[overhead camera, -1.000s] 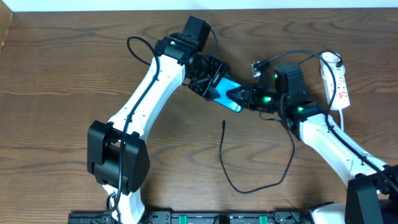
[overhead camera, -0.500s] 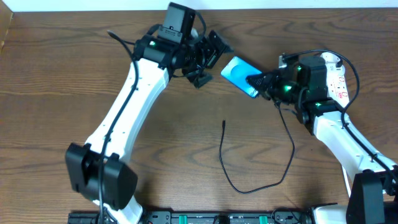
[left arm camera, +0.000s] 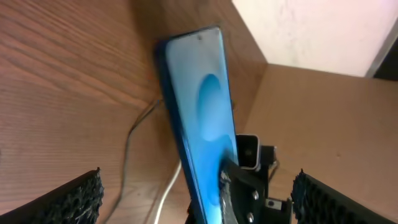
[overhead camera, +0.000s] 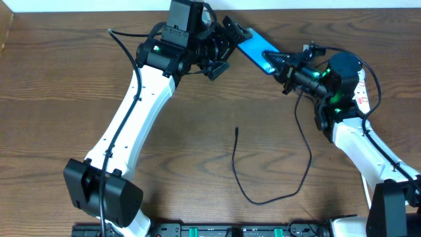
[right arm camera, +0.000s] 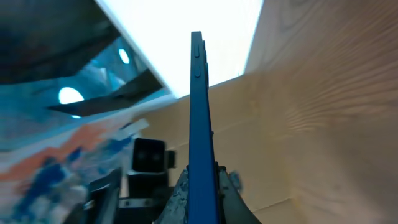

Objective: Plug charger to phone and switch on socket

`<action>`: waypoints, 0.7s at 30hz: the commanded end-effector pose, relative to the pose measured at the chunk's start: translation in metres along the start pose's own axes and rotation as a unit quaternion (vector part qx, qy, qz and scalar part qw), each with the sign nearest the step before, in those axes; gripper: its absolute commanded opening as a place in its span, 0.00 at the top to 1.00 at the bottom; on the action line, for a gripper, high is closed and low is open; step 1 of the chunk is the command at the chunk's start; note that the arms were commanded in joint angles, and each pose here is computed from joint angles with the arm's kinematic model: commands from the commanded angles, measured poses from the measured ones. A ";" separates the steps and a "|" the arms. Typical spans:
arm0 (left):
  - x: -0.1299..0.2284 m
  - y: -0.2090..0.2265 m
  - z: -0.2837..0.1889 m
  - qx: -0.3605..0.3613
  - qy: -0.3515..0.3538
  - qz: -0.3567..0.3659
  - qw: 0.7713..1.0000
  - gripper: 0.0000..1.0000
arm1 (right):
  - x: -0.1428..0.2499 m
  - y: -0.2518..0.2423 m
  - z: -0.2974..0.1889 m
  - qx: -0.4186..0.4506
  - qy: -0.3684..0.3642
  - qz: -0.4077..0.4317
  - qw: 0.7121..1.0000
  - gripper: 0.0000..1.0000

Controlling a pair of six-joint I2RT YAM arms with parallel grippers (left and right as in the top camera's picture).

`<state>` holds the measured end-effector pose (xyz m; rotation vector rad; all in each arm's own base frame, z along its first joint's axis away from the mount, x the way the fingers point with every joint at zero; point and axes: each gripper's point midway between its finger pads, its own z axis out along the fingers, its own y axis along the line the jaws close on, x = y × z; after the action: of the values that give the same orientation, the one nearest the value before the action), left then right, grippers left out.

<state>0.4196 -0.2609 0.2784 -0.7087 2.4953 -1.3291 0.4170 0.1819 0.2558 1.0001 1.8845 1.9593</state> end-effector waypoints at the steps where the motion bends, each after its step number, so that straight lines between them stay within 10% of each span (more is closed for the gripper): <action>1: -0.003 -0.011 -0.006 0.019 -0.009 -0.039 0.999 0.05 | 0.014 0.017 0.002 -0.018 0.023 0.063 0.998 0.98; 21: -0.023 -0.027 -0.008 0.049 -0.058 -0.089 0.993 0.05 | 0.055 0.037 0.013 -0.055 0.080 0.043 0.994 0.99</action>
<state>0.4398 -0.2626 0.2980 -0.9485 2.3489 -1.4408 0.3996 0.2144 0.2909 0.9811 1.8297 2.1963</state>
